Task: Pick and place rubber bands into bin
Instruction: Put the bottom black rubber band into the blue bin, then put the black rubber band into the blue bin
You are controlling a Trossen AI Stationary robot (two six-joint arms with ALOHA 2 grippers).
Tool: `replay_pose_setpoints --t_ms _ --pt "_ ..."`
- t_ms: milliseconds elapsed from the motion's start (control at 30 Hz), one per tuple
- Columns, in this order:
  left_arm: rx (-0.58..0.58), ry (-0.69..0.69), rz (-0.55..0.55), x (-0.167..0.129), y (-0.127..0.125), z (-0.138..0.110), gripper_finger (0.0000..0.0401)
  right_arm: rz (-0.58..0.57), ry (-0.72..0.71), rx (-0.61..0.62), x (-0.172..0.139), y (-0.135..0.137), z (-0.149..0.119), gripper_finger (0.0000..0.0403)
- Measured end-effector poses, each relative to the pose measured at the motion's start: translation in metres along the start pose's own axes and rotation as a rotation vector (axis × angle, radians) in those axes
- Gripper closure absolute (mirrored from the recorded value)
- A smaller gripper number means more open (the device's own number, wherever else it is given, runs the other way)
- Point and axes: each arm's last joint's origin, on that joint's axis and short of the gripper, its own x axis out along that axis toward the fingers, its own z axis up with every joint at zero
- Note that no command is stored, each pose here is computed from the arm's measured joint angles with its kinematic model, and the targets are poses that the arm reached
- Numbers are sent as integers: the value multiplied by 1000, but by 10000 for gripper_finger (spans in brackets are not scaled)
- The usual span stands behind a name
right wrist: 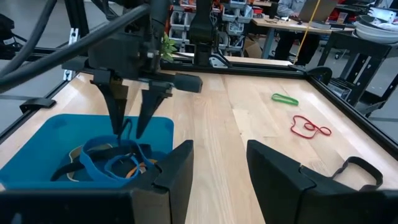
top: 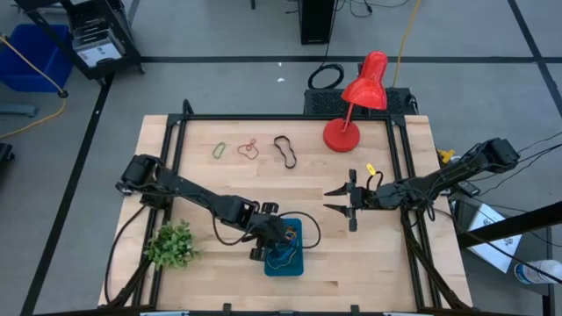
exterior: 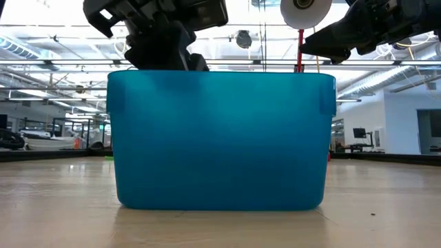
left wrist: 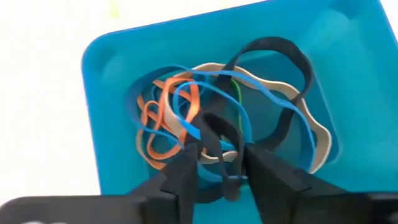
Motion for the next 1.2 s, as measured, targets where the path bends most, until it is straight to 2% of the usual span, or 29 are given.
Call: replay_pose_setpoints --t_ms 167,367,500,767,867,967,1200 --pt "19 -2 1 0 0 0 191 0 0 0 0 0 0 257" --pt "15 -13 10 -12 7 2 145 0 0 0 0 0 0 257" --pt "41 -36 31 -52 20 4 130 0 0 0 0 0 0 257" --pt "67 -344 138 -155 46 6 123 1 0 0 0 0 0 257" --pt "76 -473 166 -182 49 -8 127 1 0 0 0 0 0 257" --pt "68 -578 189 -197 51 -36 126 4 1 38 0 0 0 257" --pt "22 -748 237 -200 51 -116 123 4 -1 100 0 0 0 257"
